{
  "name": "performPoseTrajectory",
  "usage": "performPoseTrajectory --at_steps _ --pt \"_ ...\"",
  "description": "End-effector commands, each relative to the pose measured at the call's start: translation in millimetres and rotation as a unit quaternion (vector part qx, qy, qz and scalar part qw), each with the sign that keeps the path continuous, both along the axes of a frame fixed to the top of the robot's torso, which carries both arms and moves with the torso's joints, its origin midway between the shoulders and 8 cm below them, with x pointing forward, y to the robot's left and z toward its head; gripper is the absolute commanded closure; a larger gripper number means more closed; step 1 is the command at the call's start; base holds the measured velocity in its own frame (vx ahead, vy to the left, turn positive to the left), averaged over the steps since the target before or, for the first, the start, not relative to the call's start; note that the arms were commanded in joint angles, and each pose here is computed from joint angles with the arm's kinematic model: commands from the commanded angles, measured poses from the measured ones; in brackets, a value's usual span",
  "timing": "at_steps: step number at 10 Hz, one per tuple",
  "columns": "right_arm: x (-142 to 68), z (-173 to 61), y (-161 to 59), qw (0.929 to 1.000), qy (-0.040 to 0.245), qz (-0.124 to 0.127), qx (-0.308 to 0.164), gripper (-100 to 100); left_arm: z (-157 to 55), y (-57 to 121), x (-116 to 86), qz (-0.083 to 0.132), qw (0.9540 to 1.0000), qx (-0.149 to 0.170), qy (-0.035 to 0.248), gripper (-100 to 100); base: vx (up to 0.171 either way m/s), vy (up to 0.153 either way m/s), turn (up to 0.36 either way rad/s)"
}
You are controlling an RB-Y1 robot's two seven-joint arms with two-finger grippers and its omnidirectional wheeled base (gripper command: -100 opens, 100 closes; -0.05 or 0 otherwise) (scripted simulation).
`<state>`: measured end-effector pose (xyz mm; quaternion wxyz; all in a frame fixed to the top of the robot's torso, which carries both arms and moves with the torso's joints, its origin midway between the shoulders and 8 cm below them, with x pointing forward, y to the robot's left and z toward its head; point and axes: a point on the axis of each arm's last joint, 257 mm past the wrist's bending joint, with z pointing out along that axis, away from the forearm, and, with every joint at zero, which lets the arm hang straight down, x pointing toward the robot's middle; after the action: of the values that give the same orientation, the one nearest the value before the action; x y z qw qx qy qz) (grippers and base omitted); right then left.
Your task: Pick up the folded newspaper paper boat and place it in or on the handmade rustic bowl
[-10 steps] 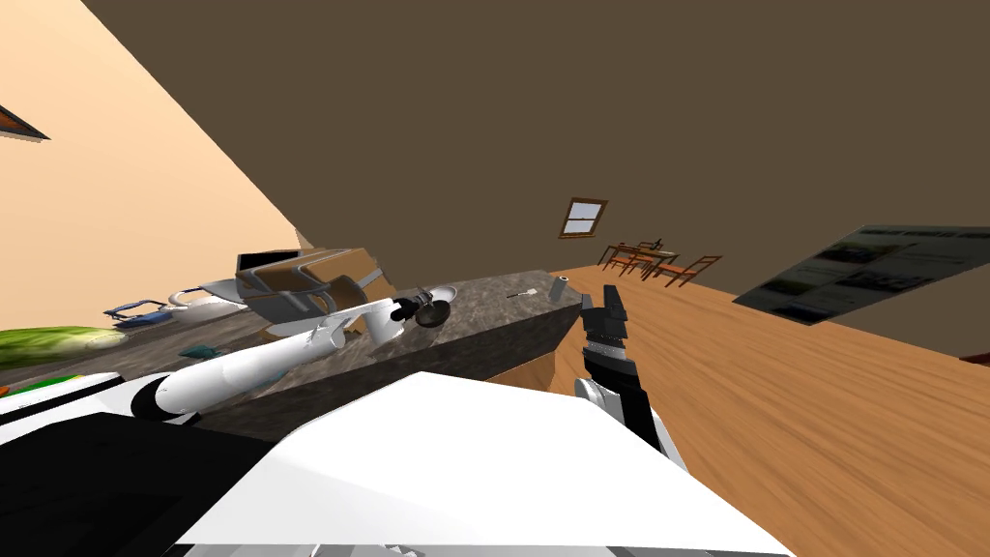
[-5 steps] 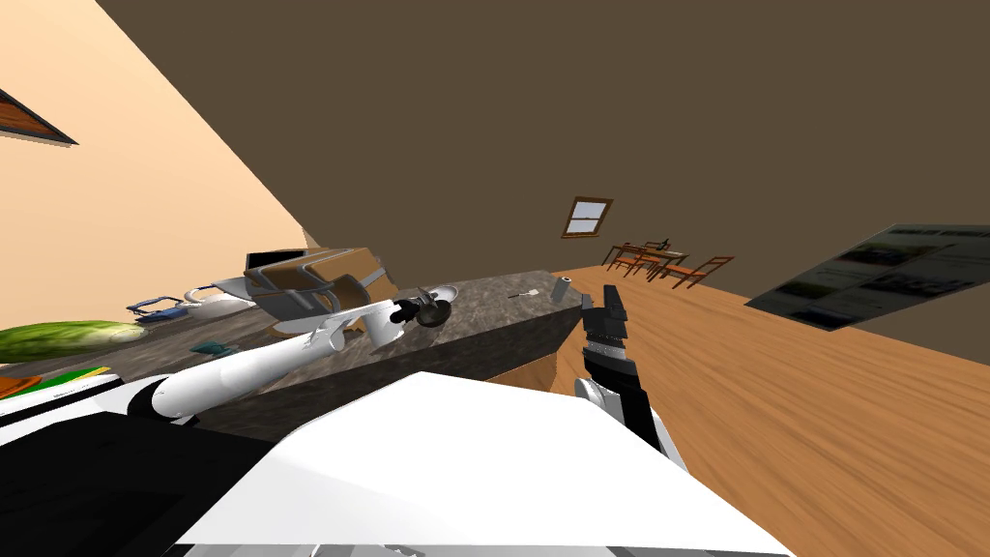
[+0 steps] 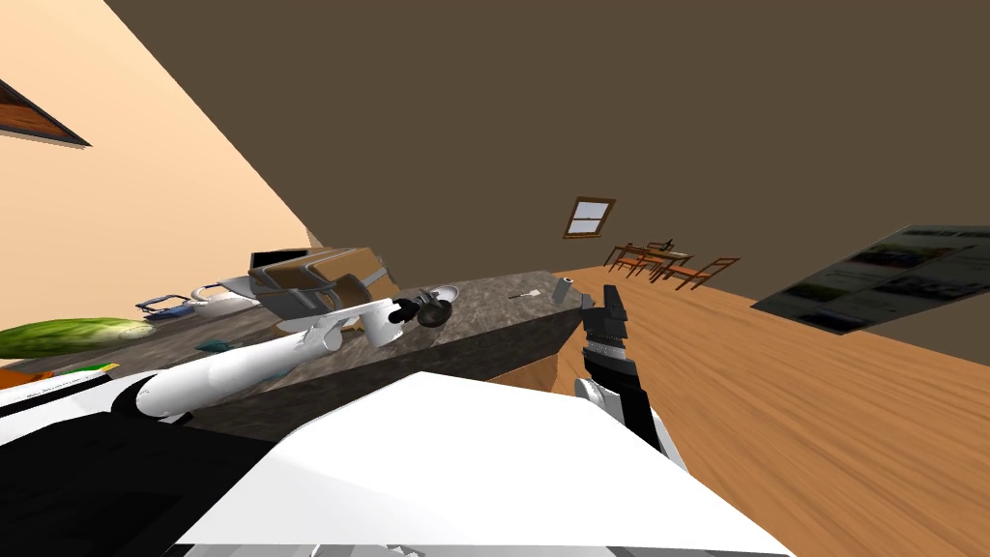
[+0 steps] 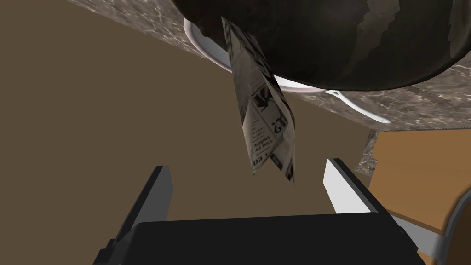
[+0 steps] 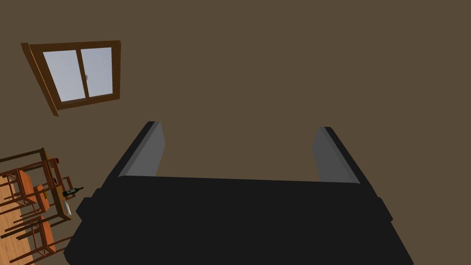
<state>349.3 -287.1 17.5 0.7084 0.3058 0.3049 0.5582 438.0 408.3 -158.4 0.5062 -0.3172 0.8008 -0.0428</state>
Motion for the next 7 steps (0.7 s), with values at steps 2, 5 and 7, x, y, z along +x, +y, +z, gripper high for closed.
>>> performPoseTrajectory --at_steps 2,5,7 --pt "0 0 0 1.0 0.0 0.0 0.0 0 13 -13.7 -7 -0.006 1.0 -0.003 0.001 -100 0.013 -0.017 0.05" --pt "0 0 0 1.0 0.0 0.0 0.0 0 18 -18.8 -10 -0.009 1.0 -0.003 0.002 -100 0.004 -0.005 0.016" --pt "0 0 0 1.0 0.0 0.0 0.0 0 18 -18.8 -10 -0.009 1.0 -0.003 0.002 -100 0.003 -0.004 0.011"
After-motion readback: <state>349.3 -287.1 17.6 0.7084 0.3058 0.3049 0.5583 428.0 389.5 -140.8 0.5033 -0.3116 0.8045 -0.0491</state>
